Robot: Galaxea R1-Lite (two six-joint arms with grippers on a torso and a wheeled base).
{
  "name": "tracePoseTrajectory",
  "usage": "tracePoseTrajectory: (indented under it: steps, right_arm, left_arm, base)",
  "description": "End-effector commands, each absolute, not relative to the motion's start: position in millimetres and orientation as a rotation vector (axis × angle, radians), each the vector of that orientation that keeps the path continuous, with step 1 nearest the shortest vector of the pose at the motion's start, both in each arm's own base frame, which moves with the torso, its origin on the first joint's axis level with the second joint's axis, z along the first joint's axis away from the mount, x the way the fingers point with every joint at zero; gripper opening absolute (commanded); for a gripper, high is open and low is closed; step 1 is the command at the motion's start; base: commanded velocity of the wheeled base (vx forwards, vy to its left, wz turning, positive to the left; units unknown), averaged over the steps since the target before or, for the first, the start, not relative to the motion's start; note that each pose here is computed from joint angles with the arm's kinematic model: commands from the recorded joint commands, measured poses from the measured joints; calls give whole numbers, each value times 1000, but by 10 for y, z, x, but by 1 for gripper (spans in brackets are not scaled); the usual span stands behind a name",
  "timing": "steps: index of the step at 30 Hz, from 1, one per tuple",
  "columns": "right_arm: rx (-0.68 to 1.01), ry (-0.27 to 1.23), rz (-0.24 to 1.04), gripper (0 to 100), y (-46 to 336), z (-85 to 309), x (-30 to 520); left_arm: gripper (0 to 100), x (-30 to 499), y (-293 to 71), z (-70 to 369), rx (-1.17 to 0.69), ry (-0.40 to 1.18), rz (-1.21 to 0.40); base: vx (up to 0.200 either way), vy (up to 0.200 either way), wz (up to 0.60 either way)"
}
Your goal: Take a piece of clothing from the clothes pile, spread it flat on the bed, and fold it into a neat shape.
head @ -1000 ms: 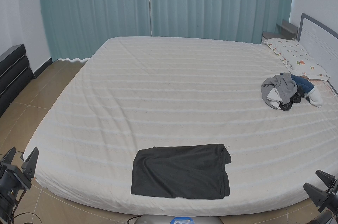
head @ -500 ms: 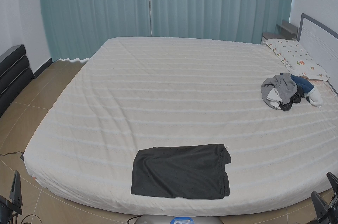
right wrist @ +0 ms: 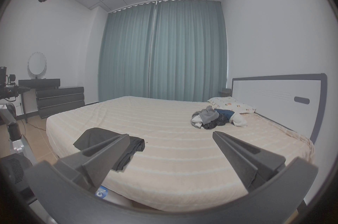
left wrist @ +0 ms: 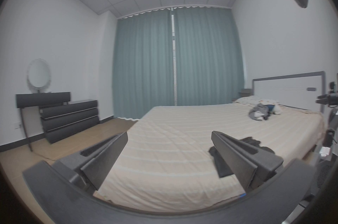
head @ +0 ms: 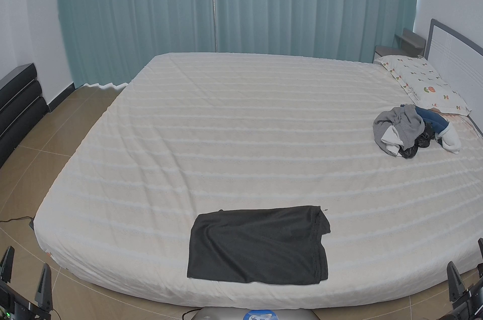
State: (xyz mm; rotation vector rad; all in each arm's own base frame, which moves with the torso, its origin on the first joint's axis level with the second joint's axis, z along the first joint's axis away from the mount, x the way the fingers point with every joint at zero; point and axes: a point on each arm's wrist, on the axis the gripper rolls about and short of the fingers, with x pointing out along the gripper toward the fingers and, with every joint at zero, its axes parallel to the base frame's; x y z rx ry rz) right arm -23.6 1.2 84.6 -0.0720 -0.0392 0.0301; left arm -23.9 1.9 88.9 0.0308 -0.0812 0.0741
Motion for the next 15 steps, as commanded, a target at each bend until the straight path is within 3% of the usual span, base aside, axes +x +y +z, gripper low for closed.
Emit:
tracePoseTrajectory:
  steps: [1,9,13,15]
  right_arm:
    - [-35,12,16,100,8,752,-230]
    - [-8,3,18,100,9,754,-227]
    - [0,2,21,100,9,753,-228]
    - [2,2,21,100,9,753,-228]
  left_arm:
    - [100,-224,-12,823,31,-58,-62]
    - [100,-225,-33,818,4,-51,-156]
    - [100,-222,4,758,5,6,9]
    - [100,-224,5,742,-11,20,12]
  base:
    - [0,0,0]
    - [0,0,0]
    - [0,0,0]
    - [0,0,0]
